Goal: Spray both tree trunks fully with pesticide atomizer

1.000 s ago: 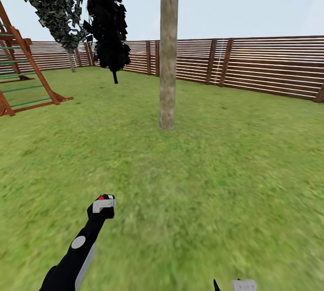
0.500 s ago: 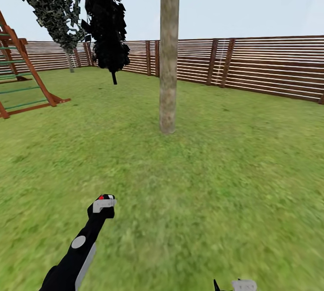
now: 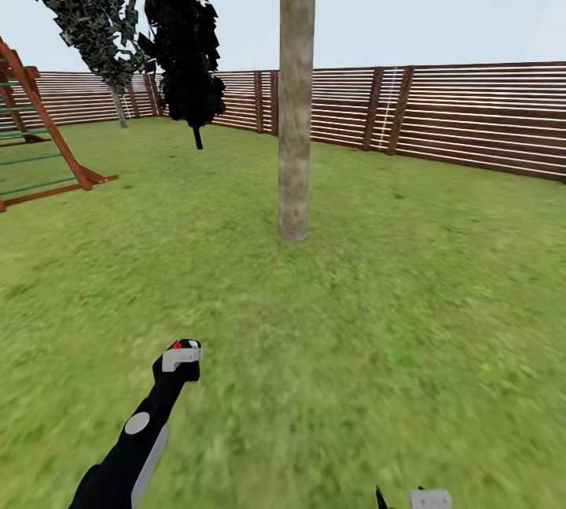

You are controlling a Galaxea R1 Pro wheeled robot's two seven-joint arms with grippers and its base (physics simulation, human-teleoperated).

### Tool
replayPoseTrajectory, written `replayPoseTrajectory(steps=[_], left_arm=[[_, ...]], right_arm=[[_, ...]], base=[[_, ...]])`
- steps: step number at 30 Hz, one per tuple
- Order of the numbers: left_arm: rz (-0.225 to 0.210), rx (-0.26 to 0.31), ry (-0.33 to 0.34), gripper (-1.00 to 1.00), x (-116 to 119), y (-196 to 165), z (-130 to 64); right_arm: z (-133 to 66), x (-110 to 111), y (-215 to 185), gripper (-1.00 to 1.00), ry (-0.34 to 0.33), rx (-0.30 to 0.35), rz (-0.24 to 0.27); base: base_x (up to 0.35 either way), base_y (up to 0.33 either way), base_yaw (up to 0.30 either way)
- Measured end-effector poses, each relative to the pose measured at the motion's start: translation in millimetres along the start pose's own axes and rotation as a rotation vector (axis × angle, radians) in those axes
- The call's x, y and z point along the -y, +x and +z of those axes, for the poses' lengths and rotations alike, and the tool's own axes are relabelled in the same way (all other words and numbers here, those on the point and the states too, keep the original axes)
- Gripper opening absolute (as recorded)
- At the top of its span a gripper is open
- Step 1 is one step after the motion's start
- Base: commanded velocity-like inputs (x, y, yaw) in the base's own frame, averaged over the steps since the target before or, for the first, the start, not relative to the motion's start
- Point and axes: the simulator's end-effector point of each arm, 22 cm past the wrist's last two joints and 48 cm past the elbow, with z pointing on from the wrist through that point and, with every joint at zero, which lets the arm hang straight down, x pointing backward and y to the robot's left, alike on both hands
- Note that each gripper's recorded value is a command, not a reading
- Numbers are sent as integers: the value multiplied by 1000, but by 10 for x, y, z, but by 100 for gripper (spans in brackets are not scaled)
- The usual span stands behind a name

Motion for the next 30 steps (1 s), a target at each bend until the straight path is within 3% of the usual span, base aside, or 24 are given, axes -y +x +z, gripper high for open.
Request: replayPoseTrajectory(steps=[30], left_arm=[[1, 6, 2, -100, 8, -11, -28]], right_arm=[[-3, 61, 3, 100, 4, -1, -6]], base=[[340, 0, 0]])
